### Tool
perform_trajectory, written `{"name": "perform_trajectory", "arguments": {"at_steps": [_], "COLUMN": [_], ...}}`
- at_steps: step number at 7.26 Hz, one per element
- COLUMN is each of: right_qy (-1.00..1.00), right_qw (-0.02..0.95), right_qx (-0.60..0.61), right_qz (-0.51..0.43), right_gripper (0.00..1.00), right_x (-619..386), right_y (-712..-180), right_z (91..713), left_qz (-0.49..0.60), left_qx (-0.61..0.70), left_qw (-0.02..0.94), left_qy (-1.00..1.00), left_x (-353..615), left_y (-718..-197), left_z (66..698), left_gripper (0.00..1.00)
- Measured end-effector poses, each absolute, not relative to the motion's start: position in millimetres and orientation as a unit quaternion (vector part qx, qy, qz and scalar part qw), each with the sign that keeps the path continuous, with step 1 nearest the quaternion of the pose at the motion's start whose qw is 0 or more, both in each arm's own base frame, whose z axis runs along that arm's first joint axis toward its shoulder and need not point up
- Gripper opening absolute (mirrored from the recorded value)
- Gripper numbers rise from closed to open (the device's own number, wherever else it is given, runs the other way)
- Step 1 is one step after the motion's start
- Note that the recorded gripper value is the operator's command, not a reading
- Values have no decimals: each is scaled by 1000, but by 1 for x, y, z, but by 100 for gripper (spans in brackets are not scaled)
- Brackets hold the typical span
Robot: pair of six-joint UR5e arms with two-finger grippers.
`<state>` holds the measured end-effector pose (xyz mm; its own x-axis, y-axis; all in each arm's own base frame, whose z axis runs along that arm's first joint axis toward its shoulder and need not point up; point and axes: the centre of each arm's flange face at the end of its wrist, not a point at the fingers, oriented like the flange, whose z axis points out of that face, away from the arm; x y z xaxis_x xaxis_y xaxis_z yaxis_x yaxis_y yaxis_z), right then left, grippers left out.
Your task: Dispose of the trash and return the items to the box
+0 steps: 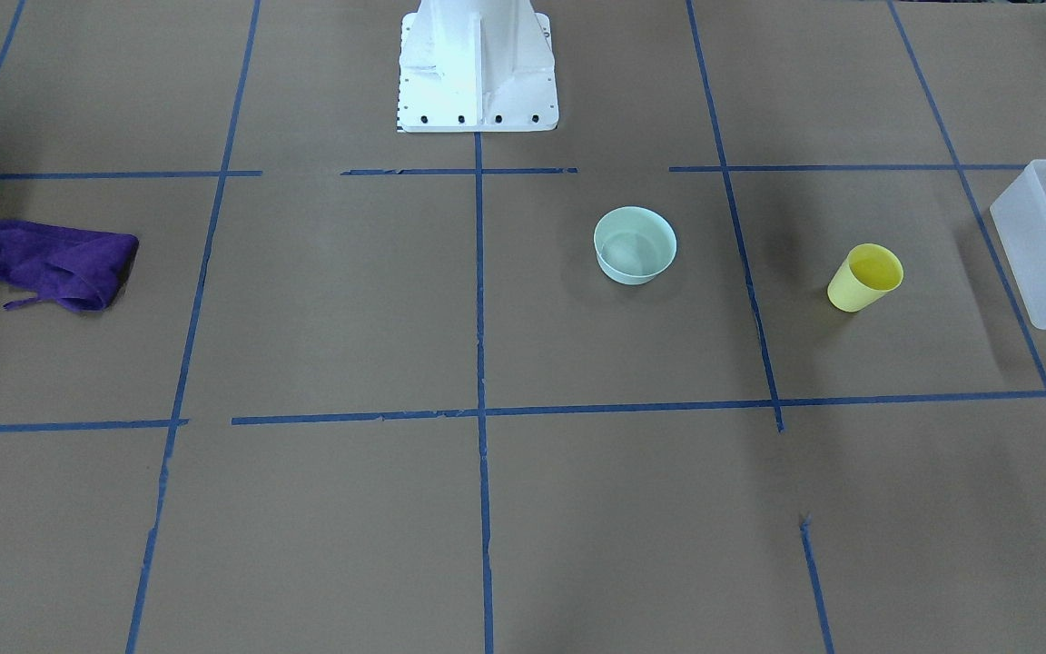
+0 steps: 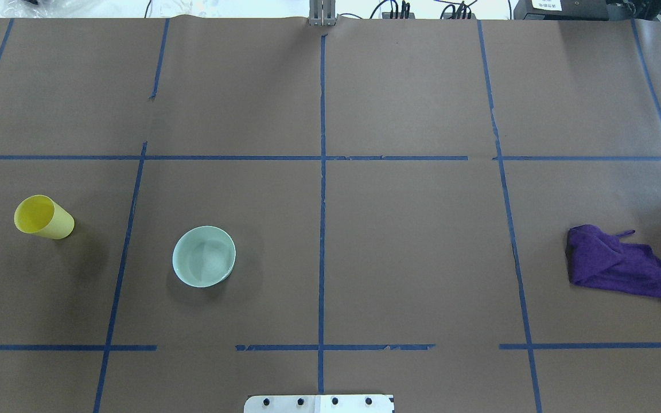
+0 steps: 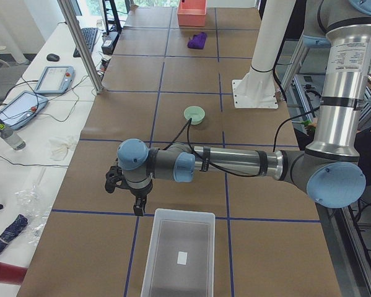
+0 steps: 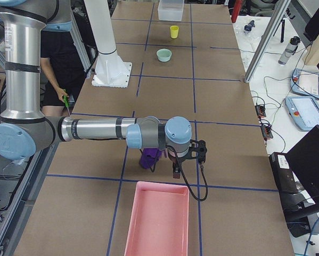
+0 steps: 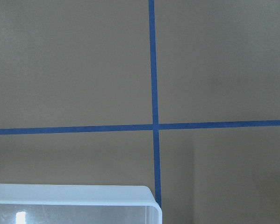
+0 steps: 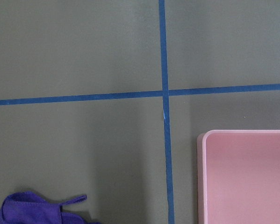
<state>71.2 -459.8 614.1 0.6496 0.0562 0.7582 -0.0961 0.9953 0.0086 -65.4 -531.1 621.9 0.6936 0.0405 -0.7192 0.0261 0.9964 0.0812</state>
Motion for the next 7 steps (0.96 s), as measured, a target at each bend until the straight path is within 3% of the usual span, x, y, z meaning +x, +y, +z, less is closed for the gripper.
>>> {"name": "perform_trajectory", "arguments": {"at_steps": [3, 7], "right_qy": [-417, -419], "right_qw": [907, 906], "right_qx": [26, 34], "right_qz": [46, 48], "right_gripper": [100, 100], "right_x": [74, 78], "right_y": [-460, -459], "right_z": [611, 604], "left_qz": [15, 102], "left_qx": [66, 149], "left_qw": [916, 898], "left_qy": [395, 401], "left_x": [-65, -2], "left_y": [-535, -560], "left_z": [598, 507], "left_gripper": [100, 100]}}
